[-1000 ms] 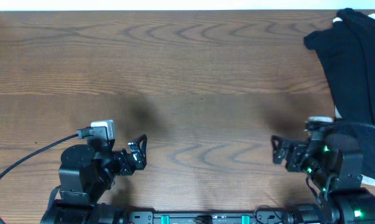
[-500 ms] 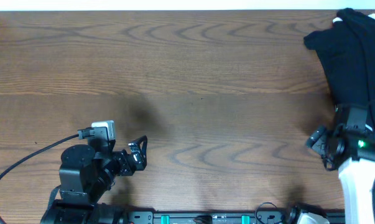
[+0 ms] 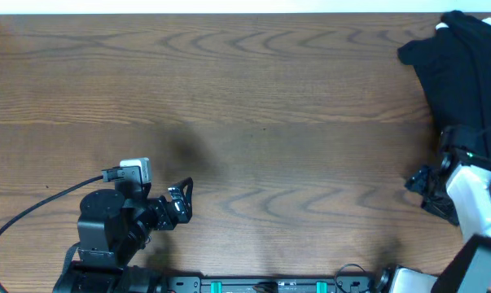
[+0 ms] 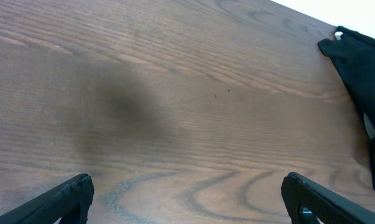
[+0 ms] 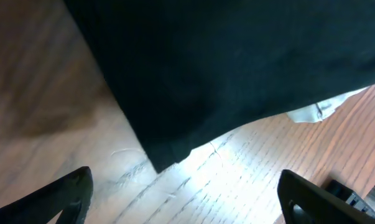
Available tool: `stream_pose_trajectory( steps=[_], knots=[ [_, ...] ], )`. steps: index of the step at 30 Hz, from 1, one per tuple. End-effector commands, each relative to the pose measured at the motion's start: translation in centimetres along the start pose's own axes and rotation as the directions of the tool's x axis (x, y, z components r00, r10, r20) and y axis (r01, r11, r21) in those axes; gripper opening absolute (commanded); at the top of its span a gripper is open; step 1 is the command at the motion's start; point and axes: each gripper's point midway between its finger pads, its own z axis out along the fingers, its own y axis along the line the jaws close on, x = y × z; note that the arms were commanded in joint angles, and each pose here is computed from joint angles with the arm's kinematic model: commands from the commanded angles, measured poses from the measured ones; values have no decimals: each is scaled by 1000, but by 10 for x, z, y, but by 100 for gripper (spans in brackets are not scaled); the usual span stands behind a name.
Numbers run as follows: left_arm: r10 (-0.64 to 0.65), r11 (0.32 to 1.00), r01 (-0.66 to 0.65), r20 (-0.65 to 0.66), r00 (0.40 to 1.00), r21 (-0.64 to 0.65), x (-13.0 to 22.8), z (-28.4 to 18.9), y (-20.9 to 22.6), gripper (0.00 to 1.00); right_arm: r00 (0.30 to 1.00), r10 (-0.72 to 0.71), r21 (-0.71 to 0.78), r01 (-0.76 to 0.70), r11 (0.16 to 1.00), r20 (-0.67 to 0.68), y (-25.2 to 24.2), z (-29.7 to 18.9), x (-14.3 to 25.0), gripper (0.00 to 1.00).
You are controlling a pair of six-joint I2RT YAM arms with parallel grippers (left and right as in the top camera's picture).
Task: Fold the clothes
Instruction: 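Reach the right gripper to the black shirt pile at right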
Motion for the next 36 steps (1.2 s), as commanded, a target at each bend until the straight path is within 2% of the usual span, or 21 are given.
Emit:
stream_pose_trajectory(
  steps=[1,8,13,17,22,26,30,36],
  knots=[
    [-2,1000,2,15,1000,12,-6,-4,-4,98,1000,25,64,-25,998,2,-8,10,-6,92],
    [-2,1000,2,15,1000,12,-6,-4,-4,98,999,3,95,2,995,-50,-3,37,4,88],
    [-2,1000,2,15,1000,12,-6,-4,-4,98,999,2,96,3,995,-53,0,43,3,70],
    [-2,1000,2,16,1000,12,-6,-4,-4,98,999,4,92,1,996,-47,1,43,2,36],
    [-2,1000,1,18,1000,13,-7,-4,-4,98,999,4,89,0,996,-48,2,43,2,3],
    [1,1000,-2,30,1000,18,-10,-4,-5,98,998,3,58,0,998,-56,7,41,3,1],
    [2,1000,-3,33,999,19,-11,-4,-6,98,997,-55,-41,53,998,-47,24,24,-1,1],
    [5,1000,-6,47,999,24,-14,-4,-7,98,984,-149,-238,169,956,102,53,-50,-18,1]
  ],
)
